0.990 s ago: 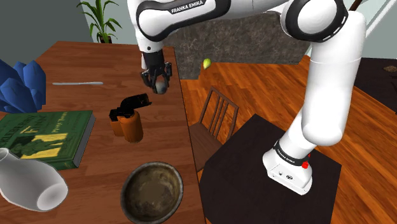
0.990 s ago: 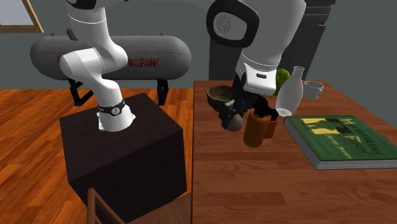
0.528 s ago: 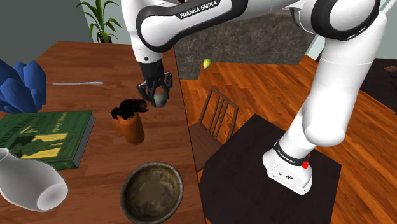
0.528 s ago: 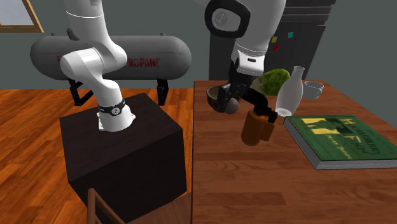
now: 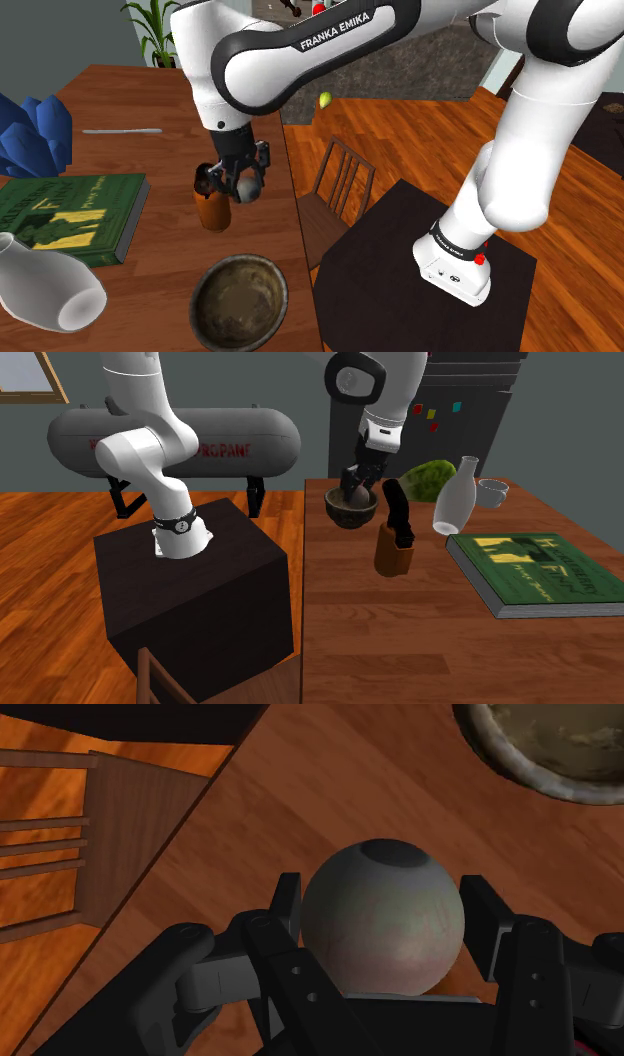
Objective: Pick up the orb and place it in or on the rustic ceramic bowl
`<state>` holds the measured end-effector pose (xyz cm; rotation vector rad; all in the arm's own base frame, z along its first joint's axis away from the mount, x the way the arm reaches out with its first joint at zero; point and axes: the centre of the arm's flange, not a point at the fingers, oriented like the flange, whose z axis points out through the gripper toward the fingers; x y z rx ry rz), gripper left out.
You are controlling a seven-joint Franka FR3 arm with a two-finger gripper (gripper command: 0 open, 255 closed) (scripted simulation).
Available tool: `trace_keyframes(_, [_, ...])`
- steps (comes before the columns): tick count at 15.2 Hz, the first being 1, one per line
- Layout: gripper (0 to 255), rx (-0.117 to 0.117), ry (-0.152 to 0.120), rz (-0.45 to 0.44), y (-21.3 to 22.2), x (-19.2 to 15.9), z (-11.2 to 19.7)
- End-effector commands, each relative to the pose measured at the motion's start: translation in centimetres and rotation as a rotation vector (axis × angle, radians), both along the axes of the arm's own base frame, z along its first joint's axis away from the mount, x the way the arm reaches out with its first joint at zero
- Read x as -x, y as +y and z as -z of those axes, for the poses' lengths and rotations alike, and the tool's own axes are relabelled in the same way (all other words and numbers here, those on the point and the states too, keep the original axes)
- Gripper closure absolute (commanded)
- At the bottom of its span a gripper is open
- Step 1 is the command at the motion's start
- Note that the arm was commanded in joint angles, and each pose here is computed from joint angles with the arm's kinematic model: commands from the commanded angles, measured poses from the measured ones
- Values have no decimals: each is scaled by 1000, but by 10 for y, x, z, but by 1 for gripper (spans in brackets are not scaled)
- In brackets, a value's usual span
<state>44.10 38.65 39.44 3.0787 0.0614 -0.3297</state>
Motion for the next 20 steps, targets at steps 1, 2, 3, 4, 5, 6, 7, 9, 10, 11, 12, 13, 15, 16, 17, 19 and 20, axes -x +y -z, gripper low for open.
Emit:
trace_keyframes(1, [255, 1, 0, 2, 16, 19, 0])
trace_keyframes(2, [255, 1, 0, 2, 25, 29, 0])
trace_keyframes(3, [255, 1, 0, 2, 34, 39, 0])
trace_keyframes(4, [255, 1, 0, 2, 43, 49, -1])
trace_keyframes(5, [255, 1, 0, 2, 51, 59, -1])
trace_keyframes(6, [255, 1, 0, 2, 60, 69, -1])
trace_keyframes(7, [255, 1, 0, 2, 69, 79, -1])
trace_keyframes(9, [255, 1, 0, 2, 86, 98, -1])
trace_keyframes(10, [255, 1, 0, 2, 95, 108, -1])
trace_keyframes(11, [255, 1, 0, 2, 104, 118, -1])
trace_keyframes(12, [255, 1, 0, 2, 113, 128, -1])
trace_keyframes(13, [255, 1, 0, 2, 121, 138, -1])
trace_keyframes(15, [255, 1, 0, 2, 129, 147, 4])
trace_keyframes(16, [255, 1, 0, 2, 129, 147, 9])
trace_keyframes(17, [255, 1, 0, 2, 129, 147, 14])
trace_keyframes(19, [255, 1, 0, 2, 129, 147, 25])
trace_keyframes(20, [255, 1, 0, 2, 129, 147, 30])
